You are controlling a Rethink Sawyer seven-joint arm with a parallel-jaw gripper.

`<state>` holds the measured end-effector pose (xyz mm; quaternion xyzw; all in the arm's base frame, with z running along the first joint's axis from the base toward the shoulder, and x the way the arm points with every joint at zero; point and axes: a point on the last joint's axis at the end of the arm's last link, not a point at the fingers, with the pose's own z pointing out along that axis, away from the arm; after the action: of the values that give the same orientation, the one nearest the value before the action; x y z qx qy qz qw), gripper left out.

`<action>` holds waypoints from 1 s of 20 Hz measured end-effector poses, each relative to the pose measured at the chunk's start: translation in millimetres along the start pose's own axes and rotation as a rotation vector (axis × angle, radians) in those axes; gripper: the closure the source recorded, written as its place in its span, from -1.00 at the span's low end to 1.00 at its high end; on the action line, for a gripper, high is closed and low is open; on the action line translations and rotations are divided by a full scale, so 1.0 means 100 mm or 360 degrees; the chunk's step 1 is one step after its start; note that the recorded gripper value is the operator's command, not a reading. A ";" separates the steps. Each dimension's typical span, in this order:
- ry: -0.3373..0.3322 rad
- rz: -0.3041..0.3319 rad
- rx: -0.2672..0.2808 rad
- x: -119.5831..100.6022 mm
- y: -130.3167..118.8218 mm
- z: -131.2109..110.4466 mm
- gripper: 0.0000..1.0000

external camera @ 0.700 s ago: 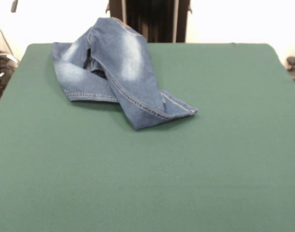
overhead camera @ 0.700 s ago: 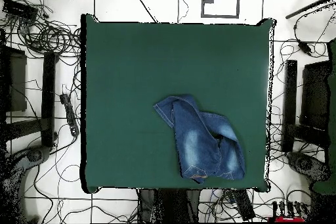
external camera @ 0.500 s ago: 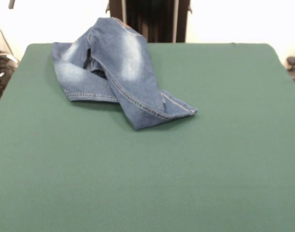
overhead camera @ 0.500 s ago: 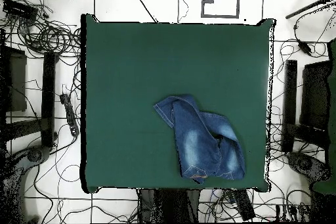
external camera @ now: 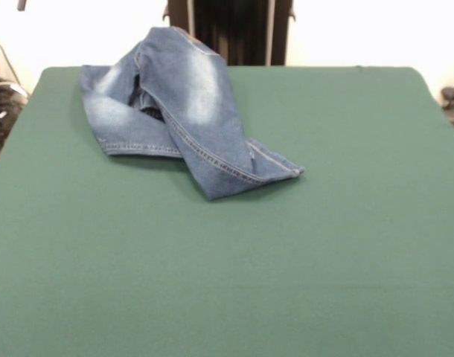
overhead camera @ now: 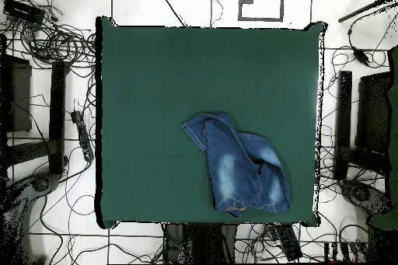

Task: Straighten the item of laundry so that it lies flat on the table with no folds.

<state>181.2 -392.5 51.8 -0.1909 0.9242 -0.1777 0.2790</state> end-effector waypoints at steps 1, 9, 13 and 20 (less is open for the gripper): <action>-0.0019 -0.0027 0.0001 -0.09 0.01 0.03 -1.00; -0.0101 -0.0134 0.0035 -0.56 0.13 0.18 -1.00; -0.0109 -0.0150 0.0050 -0.73 0.22 0.22 -1.00; -0.0114 -0.0152 0.0080 -0.94 0.39 0.26 -1.00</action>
<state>259.0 -322.2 56.6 -0.2339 0.8987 -0.2071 0.3077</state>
